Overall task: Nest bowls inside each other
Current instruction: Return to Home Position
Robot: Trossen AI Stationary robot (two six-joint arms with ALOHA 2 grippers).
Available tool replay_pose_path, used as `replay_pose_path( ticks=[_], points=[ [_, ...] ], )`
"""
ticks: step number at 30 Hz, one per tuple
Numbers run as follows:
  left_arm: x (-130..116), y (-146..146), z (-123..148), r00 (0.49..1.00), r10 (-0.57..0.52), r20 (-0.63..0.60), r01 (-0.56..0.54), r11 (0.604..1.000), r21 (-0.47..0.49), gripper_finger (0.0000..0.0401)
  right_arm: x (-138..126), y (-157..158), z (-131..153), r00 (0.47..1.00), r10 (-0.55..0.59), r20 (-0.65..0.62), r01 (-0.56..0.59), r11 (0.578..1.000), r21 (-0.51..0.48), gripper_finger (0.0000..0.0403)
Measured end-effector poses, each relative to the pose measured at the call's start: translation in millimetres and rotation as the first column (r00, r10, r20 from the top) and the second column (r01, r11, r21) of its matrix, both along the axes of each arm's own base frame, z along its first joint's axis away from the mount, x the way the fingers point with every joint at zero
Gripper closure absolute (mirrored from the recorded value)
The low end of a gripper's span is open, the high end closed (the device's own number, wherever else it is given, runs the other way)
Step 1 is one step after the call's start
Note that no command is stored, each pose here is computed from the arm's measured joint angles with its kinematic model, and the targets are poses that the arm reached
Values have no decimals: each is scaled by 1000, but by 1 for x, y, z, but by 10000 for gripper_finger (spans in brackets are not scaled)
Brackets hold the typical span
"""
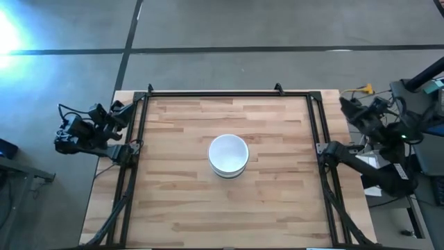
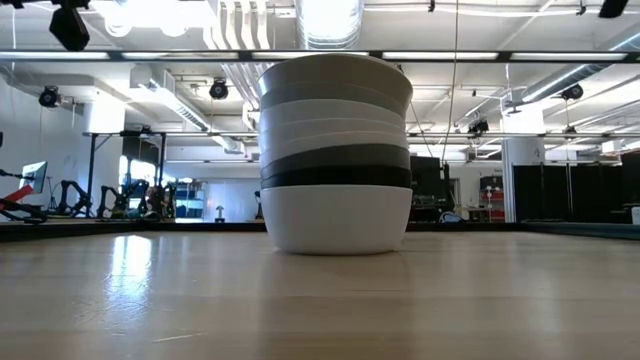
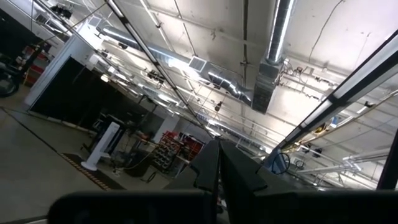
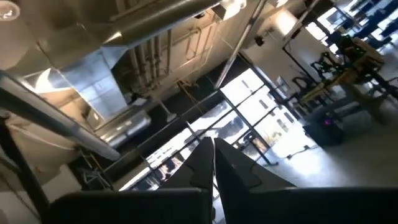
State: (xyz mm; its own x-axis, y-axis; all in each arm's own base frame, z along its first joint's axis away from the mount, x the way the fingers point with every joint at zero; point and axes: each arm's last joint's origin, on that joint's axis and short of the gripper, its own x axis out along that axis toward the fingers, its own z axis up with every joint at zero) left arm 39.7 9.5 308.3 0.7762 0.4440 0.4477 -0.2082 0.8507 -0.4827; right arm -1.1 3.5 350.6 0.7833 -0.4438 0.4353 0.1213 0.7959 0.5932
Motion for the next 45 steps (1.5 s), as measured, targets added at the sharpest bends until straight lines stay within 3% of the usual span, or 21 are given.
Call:
replay_pose_path(
  ticks=[4, 9, 15, 21, 25, 33, 39, 45],
  points=[
    [3, -1, -4, 999, -1, -33, 1, 1000, 6, 401, 1, -1, -6, 998, -61, -6, 61, 998, 4, 394],
    [7, -1, -11, 998, -3, -57, 3, 1000, -7, 401, 21, -18, -37, 988, -100, -118, 110, 991, 81, 394],
    [19, -3, -32, 996, -30, -82, 24, 997, -76, 401, 45, -38, -70, 996, -85, 26, 82, 992, 100, 394],
    [27, -5, -48, 995, -48, -90, 38, 993, -109, 401, 60, -46, -102, 998, -59, 21, 54, 984, 169, 394],
    [30, -5, -55, 995, -45, -94, 32, 991, -131, 401, 67, -45, -113, 996, -88, 21, 82, 977, 198, 394],
    [41, -7, -81, 989, -63, -136, 37, 981, -190, 401, 82, -33, -139, 999, -42, -21, 46, 967, 251, 394],
    [48, -9, -103, 982, -125, -143, 85, 963, -256, 401, 92, -20, -162, 992, 108, -73, -83, 953, 291, 394],
    [53, -11, -119, 975, -190, -117, 151, 948, -281, 401, 92, -18, -165, 993, 43, -114, -6, 952, 306, 394]
  ],
)
